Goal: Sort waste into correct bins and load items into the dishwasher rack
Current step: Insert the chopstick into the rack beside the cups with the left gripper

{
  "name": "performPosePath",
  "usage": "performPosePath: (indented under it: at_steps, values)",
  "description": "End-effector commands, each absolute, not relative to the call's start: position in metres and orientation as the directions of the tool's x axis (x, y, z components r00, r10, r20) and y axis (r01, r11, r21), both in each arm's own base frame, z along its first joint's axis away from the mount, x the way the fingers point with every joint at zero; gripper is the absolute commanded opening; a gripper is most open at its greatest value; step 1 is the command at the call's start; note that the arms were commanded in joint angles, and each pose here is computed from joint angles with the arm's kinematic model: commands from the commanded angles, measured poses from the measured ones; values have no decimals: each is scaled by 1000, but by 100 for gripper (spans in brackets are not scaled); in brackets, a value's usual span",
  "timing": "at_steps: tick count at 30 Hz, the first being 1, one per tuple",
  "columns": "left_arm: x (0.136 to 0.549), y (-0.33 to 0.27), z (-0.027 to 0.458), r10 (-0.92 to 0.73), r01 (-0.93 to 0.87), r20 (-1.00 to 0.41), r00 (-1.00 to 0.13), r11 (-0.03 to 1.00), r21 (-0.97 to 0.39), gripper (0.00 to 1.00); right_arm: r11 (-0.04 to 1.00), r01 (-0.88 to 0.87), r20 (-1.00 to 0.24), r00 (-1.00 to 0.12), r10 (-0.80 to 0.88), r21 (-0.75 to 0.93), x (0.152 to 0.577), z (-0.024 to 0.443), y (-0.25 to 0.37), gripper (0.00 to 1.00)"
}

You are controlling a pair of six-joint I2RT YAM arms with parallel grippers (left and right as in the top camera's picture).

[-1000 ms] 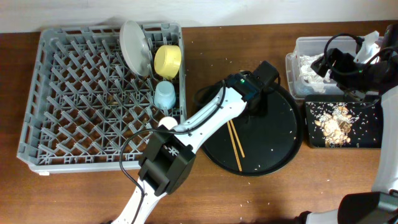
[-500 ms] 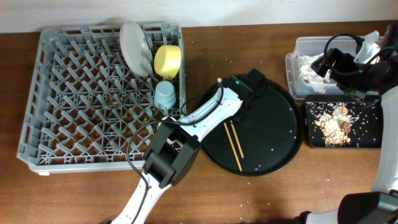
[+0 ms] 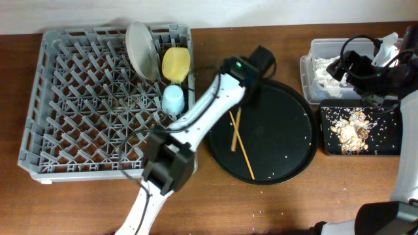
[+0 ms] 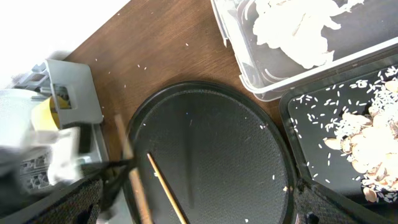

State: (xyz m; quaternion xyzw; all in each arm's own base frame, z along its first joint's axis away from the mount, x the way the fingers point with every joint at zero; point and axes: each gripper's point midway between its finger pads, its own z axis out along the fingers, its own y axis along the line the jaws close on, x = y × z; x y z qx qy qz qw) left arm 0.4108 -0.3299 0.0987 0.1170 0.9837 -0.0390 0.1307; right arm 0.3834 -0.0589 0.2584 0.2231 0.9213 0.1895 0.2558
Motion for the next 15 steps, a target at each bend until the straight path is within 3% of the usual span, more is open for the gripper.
performPosePath:
  at_steps: [1,4,6,11,15]
  values:
    - [422,-274,199,280,307,-379,-882,952,-12,1,837,308,-387,-778,495,451,384,255,-58,98]
    - [417,-187,229,207,209,-314,-927,978,27,1,837,308,-387,-778,495,451,384,255,-58,98]
    - [411,-144,222,138,130,-228,-964,990,48,1,837,308,-387,-778,495,451,384,255,-58,98]
    - [420,-78,171,5,-6,-110,-994,995,98,0,837,308,-387,-778,495,451,384,255,-58,98]
    - [430,-57,116,54,45,-80,-995,993,110,1,837,308,-387,-778,495,451,384,255,-58,98]
